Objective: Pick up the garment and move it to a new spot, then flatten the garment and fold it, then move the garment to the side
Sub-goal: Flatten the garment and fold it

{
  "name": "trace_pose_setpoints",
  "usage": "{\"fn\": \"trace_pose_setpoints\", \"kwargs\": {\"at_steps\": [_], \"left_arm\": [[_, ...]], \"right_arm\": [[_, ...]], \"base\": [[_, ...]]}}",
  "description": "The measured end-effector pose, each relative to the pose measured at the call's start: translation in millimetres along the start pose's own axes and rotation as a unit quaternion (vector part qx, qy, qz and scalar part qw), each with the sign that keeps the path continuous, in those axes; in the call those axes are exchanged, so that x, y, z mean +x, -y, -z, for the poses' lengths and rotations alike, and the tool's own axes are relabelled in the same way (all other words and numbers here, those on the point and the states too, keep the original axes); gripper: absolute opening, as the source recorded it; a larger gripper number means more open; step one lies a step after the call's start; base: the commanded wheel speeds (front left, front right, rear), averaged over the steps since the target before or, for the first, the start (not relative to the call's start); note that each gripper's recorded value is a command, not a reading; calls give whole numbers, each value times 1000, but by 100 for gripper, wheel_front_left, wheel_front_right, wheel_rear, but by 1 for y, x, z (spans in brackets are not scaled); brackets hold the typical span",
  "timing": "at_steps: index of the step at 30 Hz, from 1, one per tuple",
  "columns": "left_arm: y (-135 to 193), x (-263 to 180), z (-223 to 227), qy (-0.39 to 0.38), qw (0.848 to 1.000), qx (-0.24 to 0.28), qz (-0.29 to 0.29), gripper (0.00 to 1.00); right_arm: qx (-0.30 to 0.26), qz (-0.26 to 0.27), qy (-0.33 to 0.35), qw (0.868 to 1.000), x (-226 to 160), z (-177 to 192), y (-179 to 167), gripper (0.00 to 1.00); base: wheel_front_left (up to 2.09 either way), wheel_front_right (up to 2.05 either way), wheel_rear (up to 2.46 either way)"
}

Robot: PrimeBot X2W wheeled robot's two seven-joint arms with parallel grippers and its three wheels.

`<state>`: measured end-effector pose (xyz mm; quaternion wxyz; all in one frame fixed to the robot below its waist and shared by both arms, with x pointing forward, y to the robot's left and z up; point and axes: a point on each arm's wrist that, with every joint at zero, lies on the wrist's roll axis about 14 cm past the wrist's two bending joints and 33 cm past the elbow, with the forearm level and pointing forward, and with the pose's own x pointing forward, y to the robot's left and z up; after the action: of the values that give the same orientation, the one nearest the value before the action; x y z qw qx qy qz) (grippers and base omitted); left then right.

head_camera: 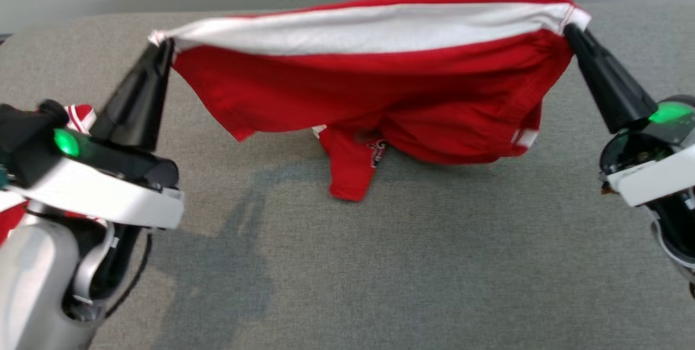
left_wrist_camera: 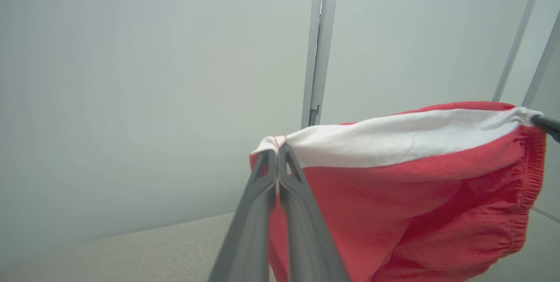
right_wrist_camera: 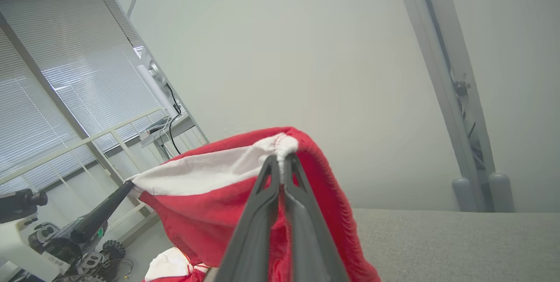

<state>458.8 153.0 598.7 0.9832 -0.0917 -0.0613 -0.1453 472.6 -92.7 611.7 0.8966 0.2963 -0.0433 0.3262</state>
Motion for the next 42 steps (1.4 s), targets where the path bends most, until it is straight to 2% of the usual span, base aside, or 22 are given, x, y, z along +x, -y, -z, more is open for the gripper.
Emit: {"fn": "trace_pose_setpoints", "kwargs": {"at_steps": [8,14,22,27,34,42], "left_arm": [[29,-2,-104,133,989,45,45,0],[46,-5,-137,169,981,69,69,0],[47,16,-128,155,982,74,75,0],[36,50,-119,143,985,70,70,0],[17,120,-101,123,988,74,60,0],[-8,184,-83,107,987,120,27,0]], "right_arm": [[9,-64,53,996,-11,-61,-53,0],[-12,-71,65,995,-20,-82,-61,0],[-11,-59,61,996,-11,-78,-47,0],[-36,-29,55,997,11,-74,-16,0],[-112,3,40,993,70,-70,22,0],[-213,28,42,976,134,-62,43,0]], "base": [[0,0,0],[0,0,0],[0,0,0],[0,0,0],[0,0,0],[0,0,0]]}}
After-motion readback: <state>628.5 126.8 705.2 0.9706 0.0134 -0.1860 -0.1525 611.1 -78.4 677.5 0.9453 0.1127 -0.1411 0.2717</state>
